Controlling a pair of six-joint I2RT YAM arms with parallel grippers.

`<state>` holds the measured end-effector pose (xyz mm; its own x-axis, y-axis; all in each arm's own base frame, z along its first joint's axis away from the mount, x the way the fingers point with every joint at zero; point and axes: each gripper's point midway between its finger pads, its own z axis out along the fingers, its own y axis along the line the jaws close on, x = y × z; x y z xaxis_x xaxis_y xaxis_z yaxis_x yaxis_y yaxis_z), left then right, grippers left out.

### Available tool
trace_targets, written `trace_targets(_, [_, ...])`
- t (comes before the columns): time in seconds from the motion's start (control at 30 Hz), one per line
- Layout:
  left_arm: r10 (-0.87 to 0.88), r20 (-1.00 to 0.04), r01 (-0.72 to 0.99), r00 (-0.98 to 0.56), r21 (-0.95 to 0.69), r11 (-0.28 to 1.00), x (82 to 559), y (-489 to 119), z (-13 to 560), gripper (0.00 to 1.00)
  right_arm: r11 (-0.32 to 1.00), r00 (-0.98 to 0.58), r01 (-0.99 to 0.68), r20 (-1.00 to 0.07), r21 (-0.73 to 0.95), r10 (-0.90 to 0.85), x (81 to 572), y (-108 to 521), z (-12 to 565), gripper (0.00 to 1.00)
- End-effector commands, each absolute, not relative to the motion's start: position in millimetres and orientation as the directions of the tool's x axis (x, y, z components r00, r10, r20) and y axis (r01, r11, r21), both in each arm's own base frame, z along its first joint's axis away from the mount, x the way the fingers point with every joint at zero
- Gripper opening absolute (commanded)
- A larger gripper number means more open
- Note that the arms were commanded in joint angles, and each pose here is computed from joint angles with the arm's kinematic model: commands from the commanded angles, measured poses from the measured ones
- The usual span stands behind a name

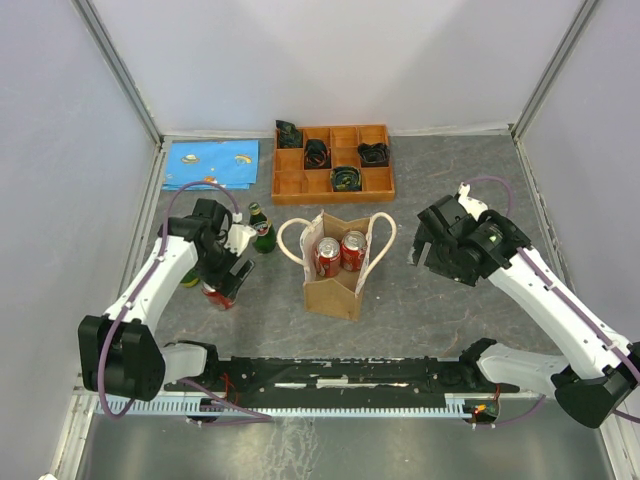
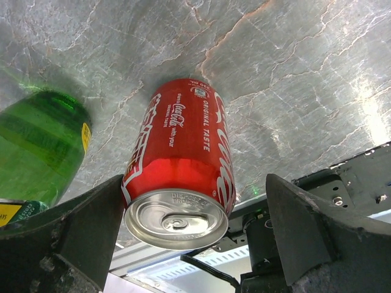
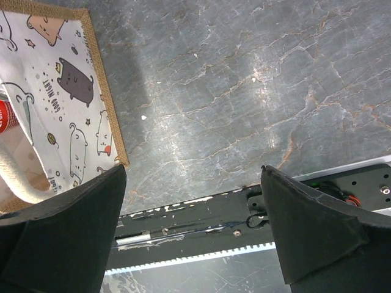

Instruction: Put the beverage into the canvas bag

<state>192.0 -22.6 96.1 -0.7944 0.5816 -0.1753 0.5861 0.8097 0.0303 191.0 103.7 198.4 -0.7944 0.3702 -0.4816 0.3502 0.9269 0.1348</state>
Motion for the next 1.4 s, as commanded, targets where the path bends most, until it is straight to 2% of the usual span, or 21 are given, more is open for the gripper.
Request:
trace_targets(0.0, [0.605,-0.198,0.609,-0.772,0.043,0.792,198,-23,92,0.96,0.925,-0.777,0.349,-0.506,0.151,0.376,195,103,207,0.99])
trace_targets(0.1, [0.603,-0.184,0.609,-0.776,0.029,0.792,193,-23,88,0.84,0.925,-0.778,0.348,-0.504,0.149,0.374,196,103,206,0.99])
trace_targets(0.27, [0.604,-0.162,0.611,-0.780,0.006,0.791,180,-23,84,0.50,0.926,-0.782,0.349,-0.500,0.144,0.373,195,103,204,0.99])
trace_targets(0.33, [0.603,-0.161,0.610,-0.781,0.006,0.792,177,-22,85,0.34,0.925,-0.782,0.351,-0.498,0.144,0.374,195,104,203,0.99])
trace_targets(0.4, [0.604,-0.163,0.610,-0.780,0.010,0.792,177,-22,90,0.10,0.925,-0.784,0.350,-0.495,0.146,0.375,195,104,202,0.99])
trace_targets(0.43, [0.602,-0.169,0.609,-0.780,0.015,0.793,179,-22,95,0.04,0.925,-0.784,0.350,-0.495,0.146,0.375,196,105,201,0.99])
trace_targets(0.53, [0.587,-0.233,0.594,-0.775,0.051,0.803,198,-25,131,0.03,0.925,-0.786,0.349,-0.492,0.146,0.374,196,106,201,0.99])
trace_targets(0.8, [0.559,-0.443,0.525,-0.701,0.211,0.825,255,-20,272,0.03,0.926,-0.783,0.346,-0.498,0.149,0.372,198,106,203,0.99])
trace_targets(0.97, [0.485,-0.621,0.498,-0.616,0.170,0.851,300,-48,345,0.03,0.929,-0.792,0.334,-0.489,0.157,0.367,202,112,199,0.99])
trace_targets(1.13, [0.459,-0.704,0.568,-0.541,0.097,0.818,326,-98,369,0.03,0.934,-0.794,0.324,-0.493,0.149,0.354,202,111,201,0.99])
trace_targets(1.37, [0.497,-0.765,0.757,-0.409,0.020,0.653,307,-220,380,0.03,0.925,-0.780,0.345,-0.501,0.157,0.376,195,104,202,0.99])
